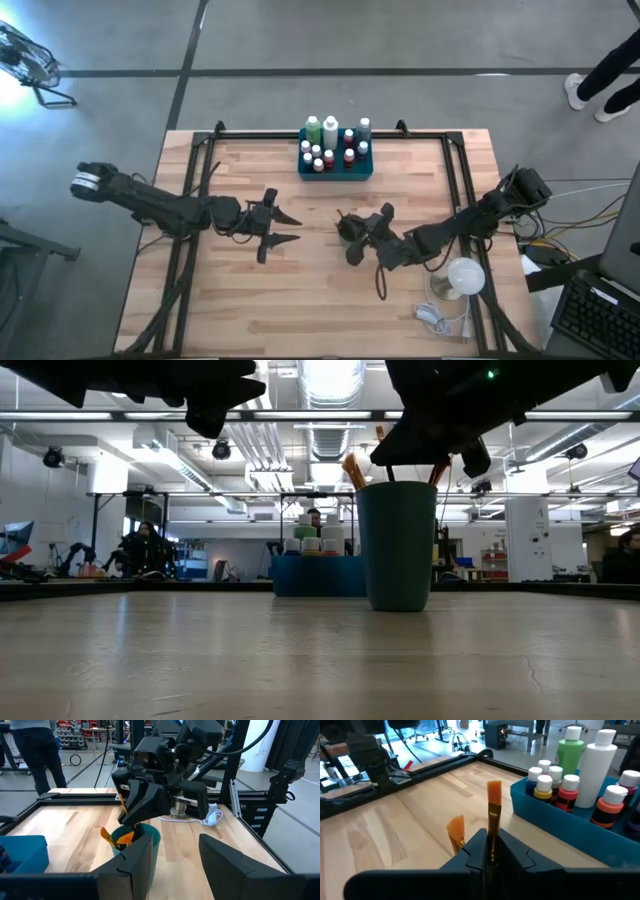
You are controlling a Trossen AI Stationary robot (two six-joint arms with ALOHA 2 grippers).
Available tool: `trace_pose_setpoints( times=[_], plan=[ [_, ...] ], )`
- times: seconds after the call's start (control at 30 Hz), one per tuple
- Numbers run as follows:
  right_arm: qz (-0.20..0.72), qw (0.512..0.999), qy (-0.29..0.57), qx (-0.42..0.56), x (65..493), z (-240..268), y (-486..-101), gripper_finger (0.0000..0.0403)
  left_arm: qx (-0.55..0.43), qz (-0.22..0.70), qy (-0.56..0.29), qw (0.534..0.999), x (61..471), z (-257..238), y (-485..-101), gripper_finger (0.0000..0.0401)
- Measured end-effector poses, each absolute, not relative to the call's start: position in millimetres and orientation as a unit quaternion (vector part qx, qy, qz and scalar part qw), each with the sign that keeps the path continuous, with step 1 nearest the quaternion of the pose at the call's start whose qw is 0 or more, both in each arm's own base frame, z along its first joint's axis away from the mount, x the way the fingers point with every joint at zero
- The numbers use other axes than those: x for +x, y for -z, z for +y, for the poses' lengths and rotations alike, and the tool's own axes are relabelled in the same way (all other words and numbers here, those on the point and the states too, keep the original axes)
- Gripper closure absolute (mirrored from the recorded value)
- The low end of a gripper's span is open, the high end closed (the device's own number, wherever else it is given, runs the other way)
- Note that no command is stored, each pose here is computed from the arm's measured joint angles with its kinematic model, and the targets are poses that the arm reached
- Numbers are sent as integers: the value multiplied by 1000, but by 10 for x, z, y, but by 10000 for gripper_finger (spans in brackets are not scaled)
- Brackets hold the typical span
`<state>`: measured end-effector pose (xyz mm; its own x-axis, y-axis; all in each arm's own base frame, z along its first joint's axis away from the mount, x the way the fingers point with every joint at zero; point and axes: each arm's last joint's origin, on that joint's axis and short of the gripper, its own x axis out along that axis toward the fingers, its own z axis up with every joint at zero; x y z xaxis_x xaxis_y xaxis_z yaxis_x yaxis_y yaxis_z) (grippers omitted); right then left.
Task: Pick & Place Paint Supplies
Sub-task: Put the yellow paint brush into the green cup, then return to Home Position
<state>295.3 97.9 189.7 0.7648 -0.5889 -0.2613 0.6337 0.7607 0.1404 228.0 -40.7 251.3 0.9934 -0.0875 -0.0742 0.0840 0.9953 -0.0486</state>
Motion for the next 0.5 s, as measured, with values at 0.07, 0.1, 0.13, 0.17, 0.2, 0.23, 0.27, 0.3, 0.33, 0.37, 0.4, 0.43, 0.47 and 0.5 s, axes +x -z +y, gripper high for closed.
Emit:
trace_pose_setpoints(
  times=[0.07,0.1,0.13,0.17,0.2,0.23,0.27,0.3,0.33,0.37,0.4,0.43,0.47,0.5],
  plan=[
    [104,932,329,108,2951,976,-1892,364,-24,39,43,998,2280,-407,-2511,234],
    [106,932,329,106,2949,975,-1888,358,-23,39,43,998,2279,-407,-2510,234],
    [107,932,329,106,2948,975,-1886,352,-21,39,43,998,2279,-407,-2510,234],
    [107,932,329,106,2948,976,-1886,345,-20,39,43,998,2279,-407,-2509,234],
    [107,932,329,106,2948,976,-1887,338,-20,38,43,998,2280,-407,-2511,234],
    [107,932,329,105,2948,976,-1886,330,-20,38,43,998,2281,-407,-2516,234],
    [108,932,329,105,2947,976,-1885,322,-21,37,43,998,2283,-408,-2523,234],
    [109,932,329,104,2946,975,-1883,314,-21,36,43,998,2284,-408,-2529,234],
    [110,932,330,103,2945,975,-1881,305,-21,35,43,998,2285,-408,-2534,234],
    [111,932,330,101,2944,974,-1879,297,-21,34,43,998,2287,-409,-2541,234],
    [112,932,330,100,2942,974,-1877,288,-22,33,43,998,2288,-409,-2547,234],
    [111,932,331,99,2941,973,-1880,280,-22,33,43,998,2289,-409,-2550,234],
    [110,932,331,100,2937,971,-1895,272,-23,32,43,998,2290,-409,-2553,234],
    [108,932,330,99,2931,969,-1914,264,-25,32,43,998,2290,-409,-2555,234]
  ],
)
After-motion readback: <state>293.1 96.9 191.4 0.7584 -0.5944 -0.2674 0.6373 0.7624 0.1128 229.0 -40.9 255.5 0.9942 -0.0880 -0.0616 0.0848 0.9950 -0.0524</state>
